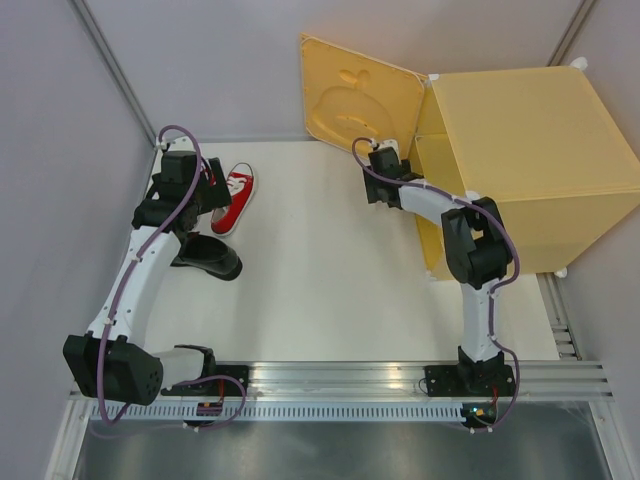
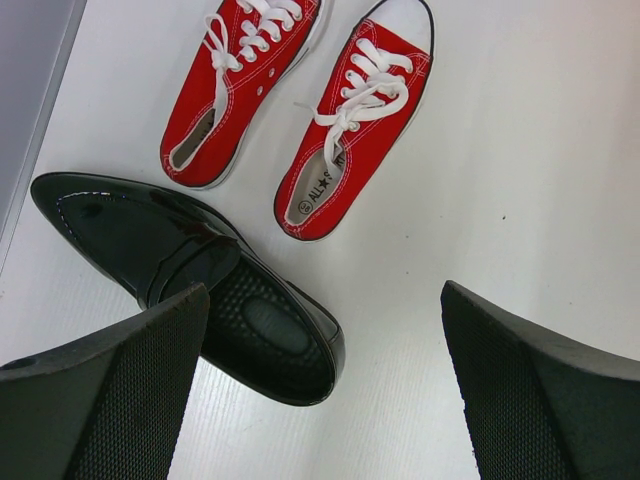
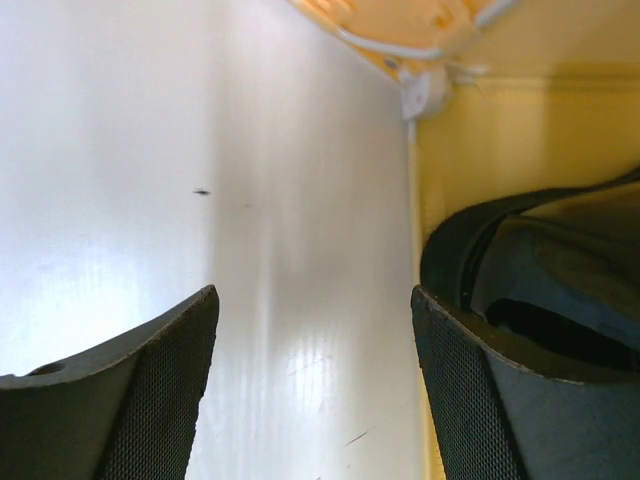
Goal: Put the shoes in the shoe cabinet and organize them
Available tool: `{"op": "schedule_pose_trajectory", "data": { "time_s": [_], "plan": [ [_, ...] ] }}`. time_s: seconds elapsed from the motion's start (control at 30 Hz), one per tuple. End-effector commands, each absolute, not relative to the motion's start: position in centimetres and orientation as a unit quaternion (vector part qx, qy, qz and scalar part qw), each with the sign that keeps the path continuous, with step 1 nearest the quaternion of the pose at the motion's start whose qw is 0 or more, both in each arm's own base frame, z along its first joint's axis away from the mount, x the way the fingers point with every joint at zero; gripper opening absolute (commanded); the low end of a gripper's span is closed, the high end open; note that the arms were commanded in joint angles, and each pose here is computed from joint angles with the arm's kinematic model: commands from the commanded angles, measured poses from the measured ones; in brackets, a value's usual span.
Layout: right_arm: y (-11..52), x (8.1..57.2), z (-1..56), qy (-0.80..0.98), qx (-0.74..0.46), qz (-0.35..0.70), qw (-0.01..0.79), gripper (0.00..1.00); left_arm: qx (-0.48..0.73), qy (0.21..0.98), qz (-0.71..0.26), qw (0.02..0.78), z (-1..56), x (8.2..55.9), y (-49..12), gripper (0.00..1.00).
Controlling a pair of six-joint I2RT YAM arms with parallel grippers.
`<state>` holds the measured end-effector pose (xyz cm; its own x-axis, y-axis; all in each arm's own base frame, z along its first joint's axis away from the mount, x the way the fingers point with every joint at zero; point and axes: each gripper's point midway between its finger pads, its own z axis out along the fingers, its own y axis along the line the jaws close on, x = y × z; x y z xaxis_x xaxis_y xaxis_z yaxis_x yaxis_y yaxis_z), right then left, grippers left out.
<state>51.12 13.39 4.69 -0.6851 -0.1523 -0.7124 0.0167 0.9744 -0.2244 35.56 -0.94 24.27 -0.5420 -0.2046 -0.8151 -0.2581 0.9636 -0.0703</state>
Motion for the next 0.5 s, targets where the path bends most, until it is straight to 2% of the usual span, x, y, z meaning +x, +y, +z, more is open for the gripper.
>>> {"op": "schedule_pose_trajectory", "data": {
  "time_s": [0.0, 0.33, 0.47],
  "plan": [
    [17.5, 51.8, 11.0, 0.883, -0.09, -0.04, 0.458, 0.82, -0.15, 0.868, 0.01, 0.473, 25.1, 36.0, -1.1, 1.0],
    [30.7, 45.2, 16.6, 0.852, -0.219, 0.084, 0.468, 0.79, -0.163, 0.86, 0.005, 0.483, 25.9, 35.5, -0.9, 1.0],
    [33.4, 42.0, 18.4, 0.845, -0.227, 0.124, 0.468, 0.79, -0.189, 0.853, 0.018, 0.486, 26.2, 34.9, -0.1, 1.0]
  ]
}}
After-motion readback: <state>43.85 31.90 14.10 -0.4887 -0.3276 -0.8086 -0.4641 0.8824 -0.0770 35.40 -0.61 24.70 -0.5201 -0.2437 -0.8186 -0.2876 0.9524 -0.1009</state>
